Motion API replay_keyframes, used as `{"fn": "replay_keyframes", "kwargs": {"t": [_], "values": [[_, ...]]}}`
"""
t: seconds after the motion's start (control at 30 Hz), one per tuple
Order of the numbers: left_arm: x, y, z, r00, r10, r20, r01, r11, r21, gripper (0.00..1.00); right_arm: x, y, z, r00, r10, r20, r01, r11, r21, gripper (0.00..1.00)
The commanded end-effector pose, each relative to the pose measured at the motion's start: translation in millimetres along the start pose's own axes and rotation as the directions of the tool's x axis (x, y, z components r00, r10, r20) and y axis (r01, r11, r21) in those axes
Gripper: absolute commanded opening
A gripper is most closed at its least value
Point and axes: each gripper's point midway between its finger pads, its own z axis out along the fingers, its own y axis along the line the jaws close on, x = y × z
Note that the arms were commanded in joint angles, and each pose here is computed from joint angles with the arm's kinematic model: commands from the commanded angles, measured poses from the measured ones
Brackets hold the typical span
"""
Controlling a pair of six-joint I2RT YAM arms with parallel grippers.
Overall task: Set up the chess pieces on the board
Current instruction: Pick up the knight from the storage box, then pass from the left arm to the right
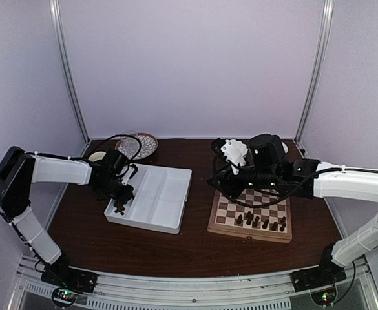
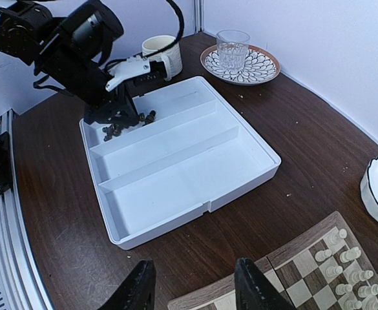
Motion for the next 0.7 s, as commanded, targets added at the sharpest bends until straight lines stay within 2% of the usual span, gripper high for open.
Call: {"fn": "replay_keyframes", "kwargs": {"t": [0.0,0.1,0.23,0.37,0.43,0.53,0.67], "values": [[-29,-1,-42,0.978,-0.066,0.198,0.057,0.997,0.053,0.18,-7,2,-8,0.998,0.009,0.058,-0.008,1.0,-0.009,0.45],[-36,-6,-69,0.95,-0.104,0.293,0.074,0.991,0.112,0.18,-10,0,-14,0.996,0.018,0.089,-0.018,1.0,0.001,0.45],[-48,-35,-106,0.89,-0.225,0.396,0.089,0.939,0.333,0.18,-18,3,-23,0.989,0.061,0.137,-0.059,0.998,-0.025,0.45],[-62,-67,-138,0.824,-0.416,0.385,0.116,0.789,0.604,0.18,-24,4,-34,0.973,0.1,0.209,-0.093,0.995,-0.039,0.5],[-68,-79,-150,0.785,-0.502,0.362,0.124,0.7,0.703,0.16,-27,5,-42,0.961,0.11,0.254,-0.1,0.994,-0.053,0.46],[-78,-100,-166,0.749,-0.57,0.338,0.096,0.598,0.796,0.16,-35,16,-61,0.922,0.134,0.364,-0.092,0.987,-0.13,0.42],[-87,-127,-178,0.732,-0.608,0.307,0.069,0.515,0.854,0.16,-37,12,-69,0.892,0.164,0.421,-0.122,0.985,-0.125,0.49]]}}
